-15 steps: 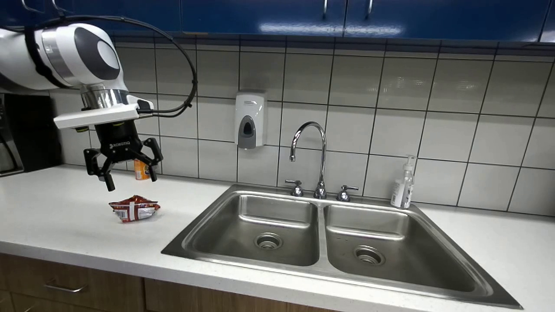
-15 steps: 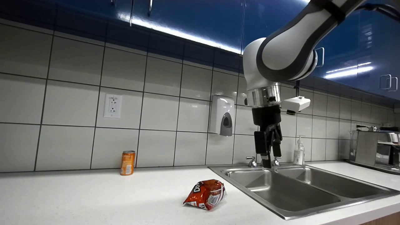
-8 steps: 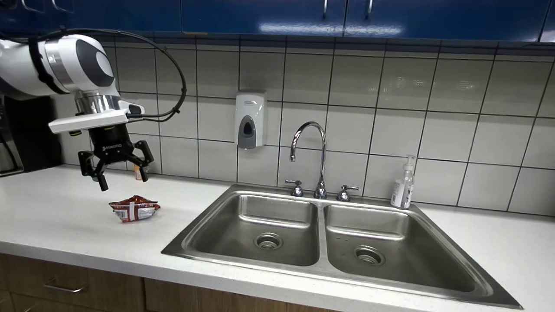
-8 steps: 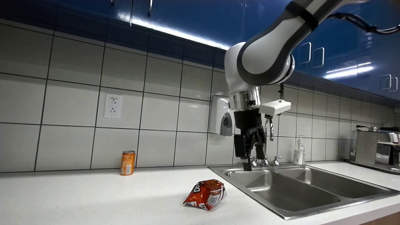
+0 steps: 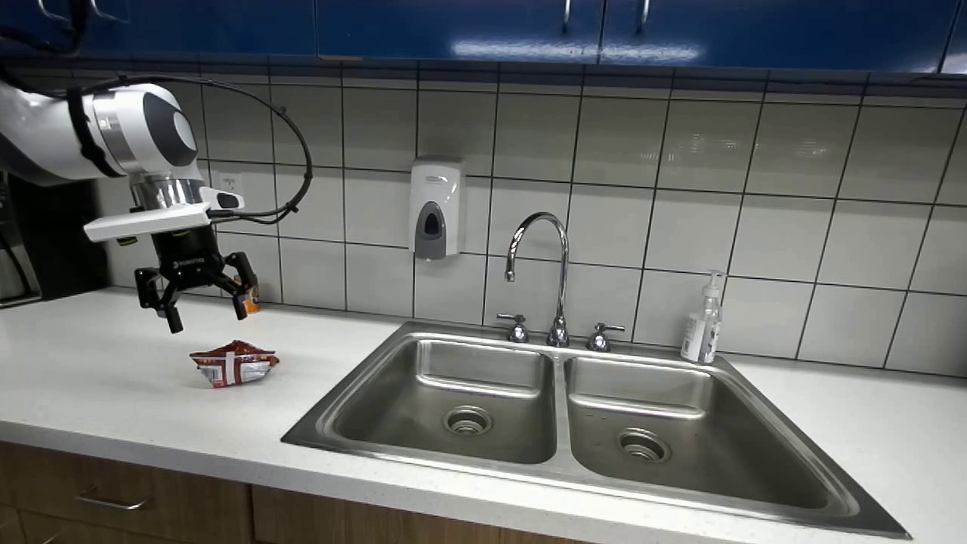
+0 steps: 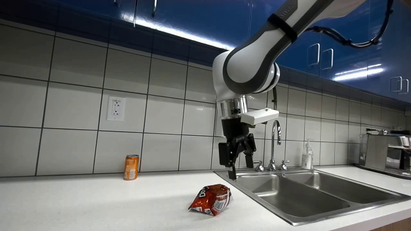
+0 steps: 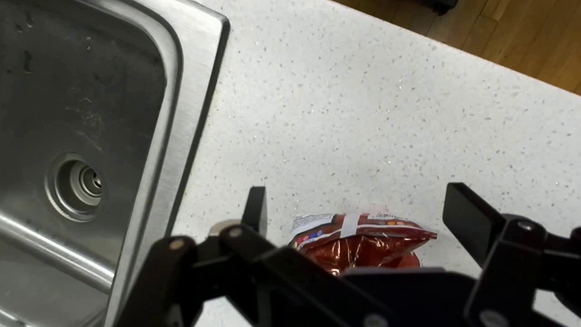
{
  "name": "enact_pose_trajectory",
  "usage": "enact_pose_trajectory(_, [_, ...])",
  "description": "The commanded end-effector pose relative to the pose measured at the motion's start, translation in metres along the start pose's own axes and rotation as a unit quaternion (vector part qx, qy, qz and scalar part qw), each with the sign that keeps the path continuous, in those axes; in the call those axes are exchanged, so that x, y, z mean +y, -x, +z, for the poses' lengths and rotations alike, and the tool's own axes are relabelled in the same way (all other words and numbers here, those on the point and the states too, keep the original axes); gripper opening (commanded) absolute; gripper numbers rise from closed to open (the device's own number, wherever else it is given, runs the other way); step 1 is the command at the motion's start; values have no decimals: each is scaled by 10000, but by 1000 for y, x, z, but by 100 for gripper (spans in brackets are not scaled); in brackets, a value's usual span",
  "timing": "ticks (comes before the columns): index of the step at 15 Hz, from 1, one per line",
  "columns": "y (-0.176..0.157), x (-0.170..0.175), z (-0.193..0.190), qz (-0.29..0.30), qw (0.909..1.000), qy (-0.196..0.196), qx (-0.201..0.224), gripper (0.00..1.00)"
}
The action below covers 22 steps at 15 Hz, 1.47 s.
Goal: Put the orange packet in the left sink
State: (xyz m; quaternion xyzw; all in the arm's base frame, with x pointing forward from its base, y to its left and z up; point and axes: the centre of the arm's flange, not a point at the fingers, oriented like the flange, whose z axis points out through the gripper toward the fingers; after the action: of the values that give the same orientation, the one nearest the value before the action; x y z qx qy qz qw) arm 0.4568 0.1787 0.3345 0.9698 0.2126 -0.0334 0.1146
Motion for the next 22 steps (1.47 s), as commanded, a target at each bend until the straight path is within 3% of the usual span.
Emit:
enact_pose_trajectory(1, [-39, -4, 9, 163, 9999, 26, -18, 100])
enact_pose_trajectory(10, [-97, -4, 39, 166, 9997, -169, -73, 100])
enact_pose_trajectory(18, [-122, 3, 54, 241, 9995, -198, -93, 100])
enact_pose_trajectory(19, [-124, 3, 55, 244, 9994, -210, -80, 75])
enact_pose_trajectory(20, [-126, 3, 56, 244, 9995, -201, -84, 72])
enact_pose_trajectory(22, [-129, 3, 56, 249, 9995, -190, -71, 56])
